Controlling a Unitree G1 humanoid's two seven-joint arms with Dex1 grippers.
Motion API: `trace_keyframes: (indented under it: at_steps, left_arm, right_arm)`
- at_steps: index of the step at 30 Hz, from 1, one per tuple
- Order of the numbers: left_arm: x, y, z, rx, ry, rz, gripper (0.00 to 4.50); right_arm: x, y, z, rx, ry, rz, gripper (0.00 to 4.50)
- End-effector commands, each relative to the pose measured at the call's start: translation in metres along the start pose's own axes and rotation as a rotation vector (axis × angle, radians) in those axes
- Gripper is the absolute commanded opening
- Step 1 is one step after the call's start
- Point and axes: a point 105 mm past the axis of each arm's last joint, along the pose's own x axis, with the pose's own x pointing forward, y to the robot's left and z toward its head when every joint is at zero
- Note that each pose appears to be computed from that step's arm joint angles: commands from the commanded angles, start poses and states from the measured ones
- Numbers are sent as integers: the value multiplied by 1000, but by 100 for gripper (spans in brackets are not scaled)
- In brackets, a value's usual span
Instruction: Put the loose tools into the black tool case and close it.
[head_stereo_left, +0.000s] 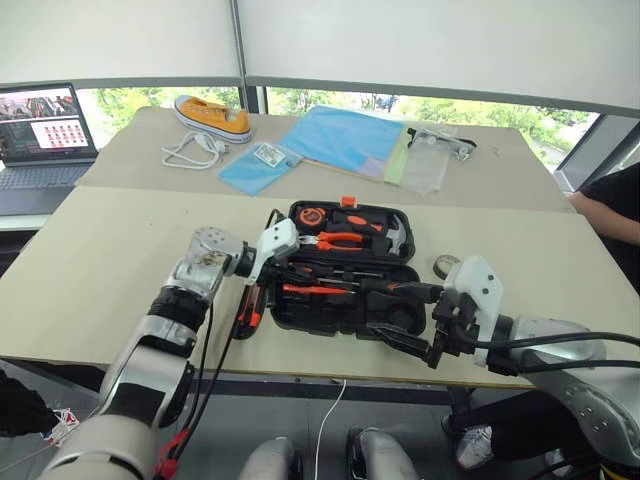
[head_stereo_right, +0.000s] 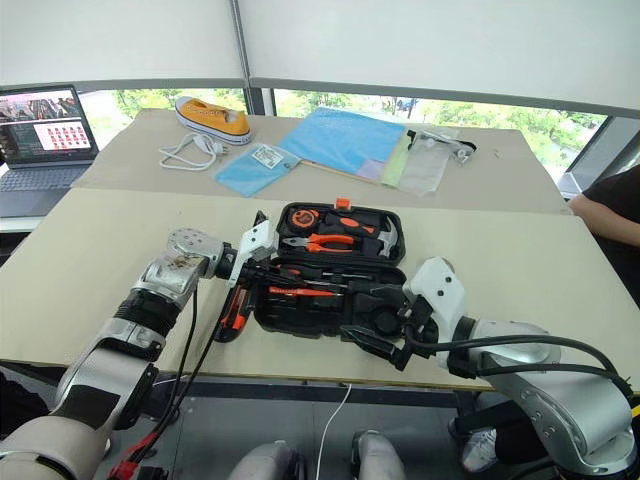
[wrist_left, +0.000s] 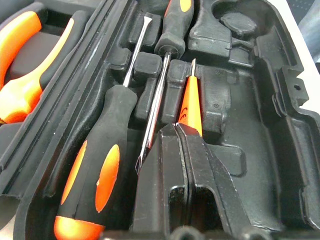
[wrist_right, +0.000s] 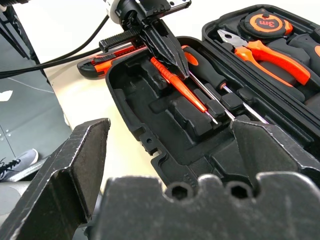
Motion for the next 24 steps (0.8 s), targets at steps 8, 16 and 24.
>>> trace_keyframes:
  at_steps: [8,16,24]
  left_arm:
    - [-3,-7,-13,7,25,3,6]
    - [-17,5,9,19,-88,126,6]
    - [-100,-20,10,-155,-186,401,107]
  right_arm:
    - [-1,1,7,-19,-31,-3,450]
    - [2,3,6,-25,-32,12,450]
    - [11,2,14,-52,-43,100,450]
